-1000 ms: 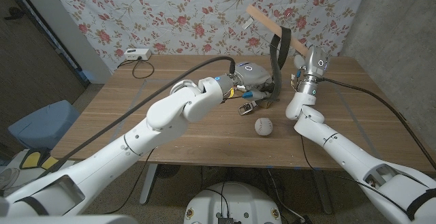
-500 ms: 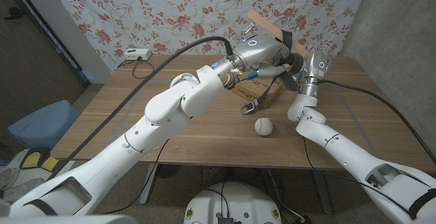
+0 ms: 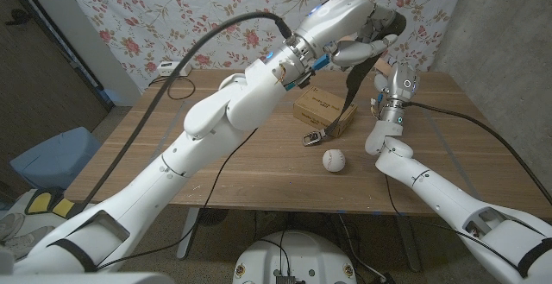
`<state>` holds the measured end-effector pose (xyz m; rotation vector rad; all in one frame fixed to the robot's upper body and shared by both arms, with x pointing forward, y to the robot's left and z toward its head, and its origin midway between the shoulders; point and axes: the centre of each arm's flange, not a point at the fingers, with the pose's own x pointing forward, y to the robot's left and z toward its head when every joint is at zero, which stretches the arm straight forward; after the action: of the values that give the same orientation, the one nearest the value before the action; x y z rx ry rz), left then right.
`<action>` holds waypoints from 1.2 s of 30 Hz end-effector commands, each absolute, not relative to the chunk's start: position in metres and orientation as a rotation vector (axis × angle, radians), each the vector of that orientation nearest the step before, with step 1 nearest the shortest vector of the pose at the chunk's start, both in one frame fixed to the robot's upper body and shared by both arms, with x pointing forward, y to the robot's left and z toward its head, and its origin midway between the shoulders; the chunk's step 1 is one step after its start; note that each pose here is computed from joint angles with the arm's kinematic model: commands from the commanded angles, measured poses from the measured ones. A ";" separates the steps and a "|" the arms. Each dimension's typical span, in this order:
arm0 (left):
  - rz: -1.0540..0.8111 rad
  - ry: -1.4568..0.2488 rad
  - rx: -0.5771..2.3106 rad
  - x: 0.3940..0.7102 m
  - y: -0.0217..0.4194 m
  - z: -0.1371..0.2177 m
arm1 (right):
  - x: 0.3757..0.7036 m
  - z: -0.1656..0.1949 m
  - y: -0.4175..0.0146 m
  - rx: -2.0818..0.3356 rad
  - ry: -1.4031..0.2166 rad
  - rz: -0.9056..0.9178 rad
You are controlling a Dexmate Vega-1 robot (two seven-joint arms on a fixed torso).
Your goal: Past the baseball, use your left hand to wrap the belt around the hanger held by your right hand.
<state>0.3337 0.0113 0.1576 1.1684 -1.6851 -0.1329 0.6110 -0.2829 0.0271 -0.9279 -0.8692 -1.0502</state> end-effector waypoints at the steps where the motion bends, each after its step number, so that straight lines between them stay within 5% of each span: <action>1: -0.170 -1.776 1.113 0.318 -0.001 0.171 | 0.611 0.027 -0.284 -0.924 -0.872 -1.055; 13: 0.053 -1.863 1.008 0.297 0.004 0.233 | 0.612 0.022 -0.278 -0.947 -0.948 -1.027; 36: 0.450 -1.750 1.045 0.300 -0.012 0.358 | 0.603 0.005 -0.273 -0.968 -1.056 -1.006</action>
<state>0.3067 -0.0052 0.3048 1.0394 -1.7933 0.2754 0.6070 -0.2776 0.0138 -0.9535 -1.0092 -1.0213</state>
